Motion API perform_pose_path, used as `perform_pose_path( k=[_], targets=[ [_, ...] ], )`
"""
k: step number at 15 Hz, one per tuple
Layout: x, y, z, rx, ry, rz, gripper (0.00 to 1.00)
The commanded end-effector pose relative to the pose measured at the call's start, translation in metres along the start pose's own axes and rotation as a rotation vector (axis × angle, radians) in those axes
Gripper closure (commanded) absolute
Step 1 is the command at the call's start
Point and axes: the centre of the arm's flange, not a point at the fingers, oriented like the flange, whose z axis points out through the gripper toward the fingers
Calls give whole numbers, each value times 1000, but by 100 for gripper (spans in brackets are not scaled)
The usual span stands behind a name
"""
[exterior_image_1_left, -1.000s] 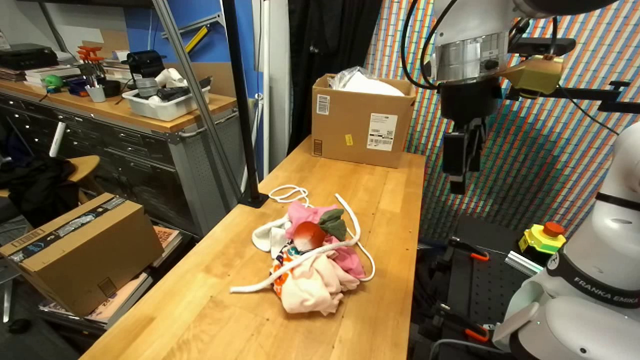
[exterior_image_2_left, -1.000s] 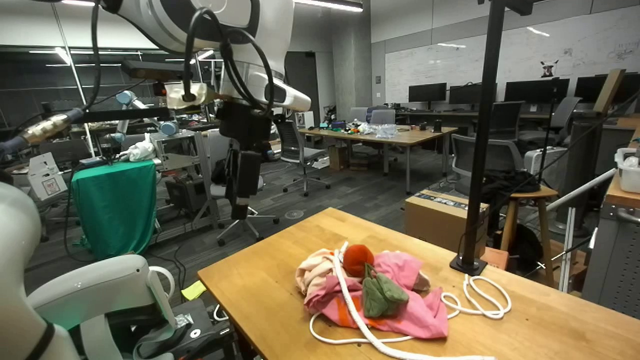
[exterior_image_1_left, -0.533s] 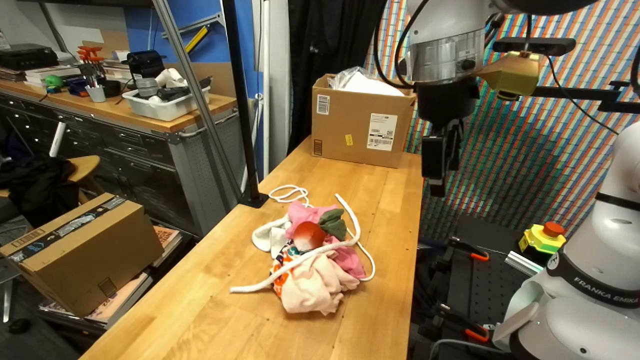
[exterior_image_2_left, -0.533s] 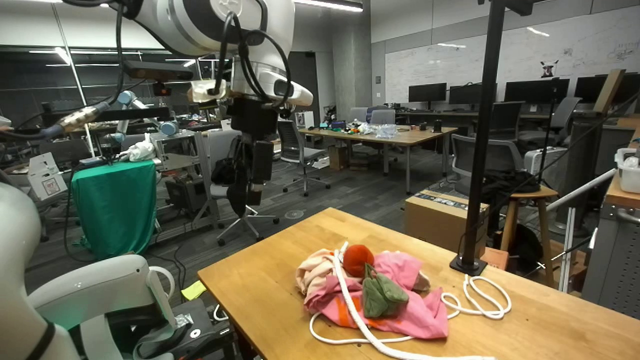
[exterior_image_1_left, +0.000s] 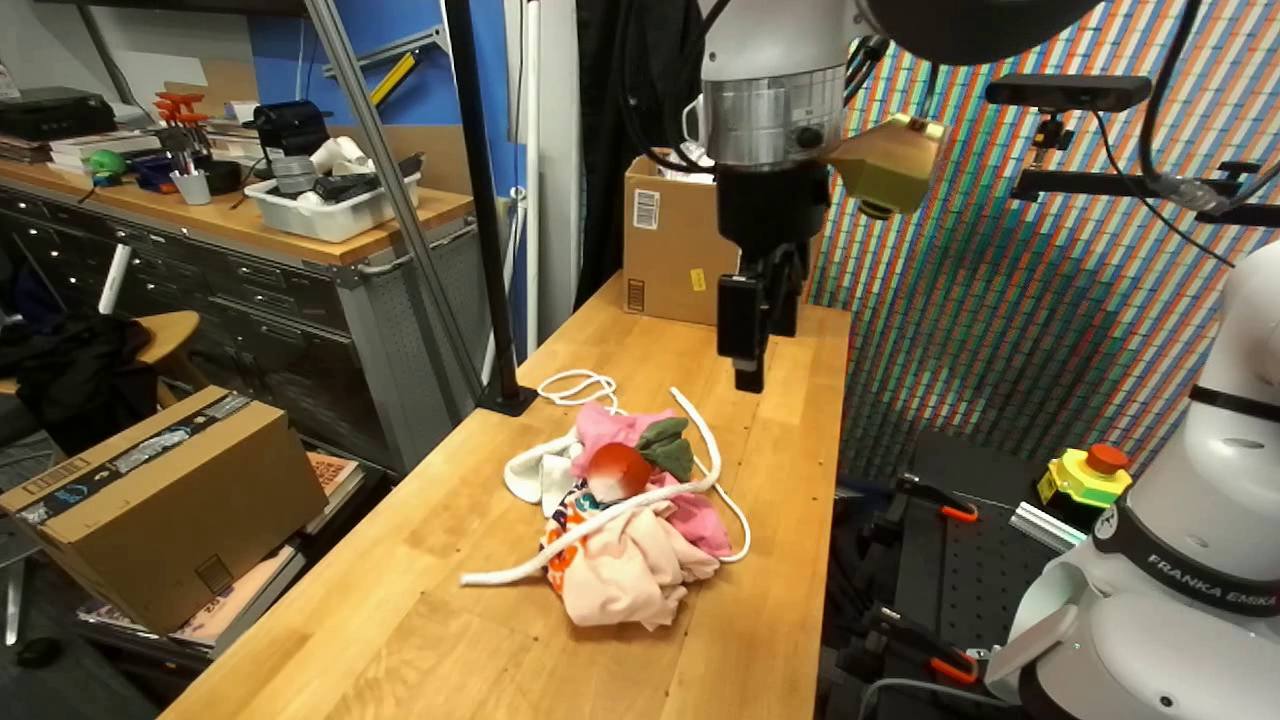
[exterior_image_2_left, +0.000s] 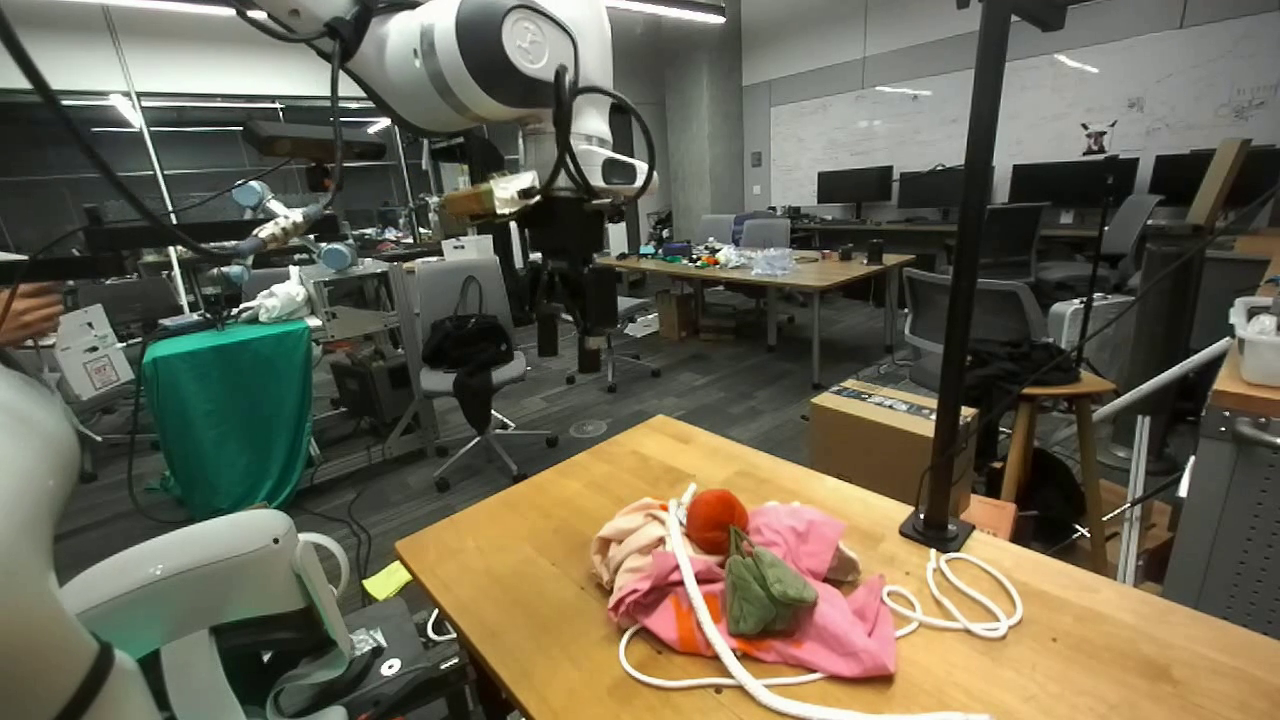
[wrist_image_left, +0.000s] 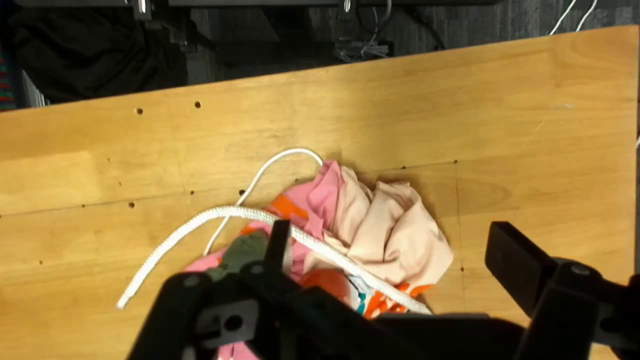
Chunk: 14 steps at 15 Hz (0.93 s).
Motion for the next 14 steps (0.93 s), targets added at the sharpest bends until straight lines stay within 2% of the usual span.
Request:
perform_pose_path(
  k=[1,4,10,14],
  targets=[
    [44,-16,2,6,85,-25,0],
    [65,-26,11,30,113,-31,0],
    [93,-52,40,51,115,11,0],
    [120,-64,51,23,138,15,0]
  ],
)
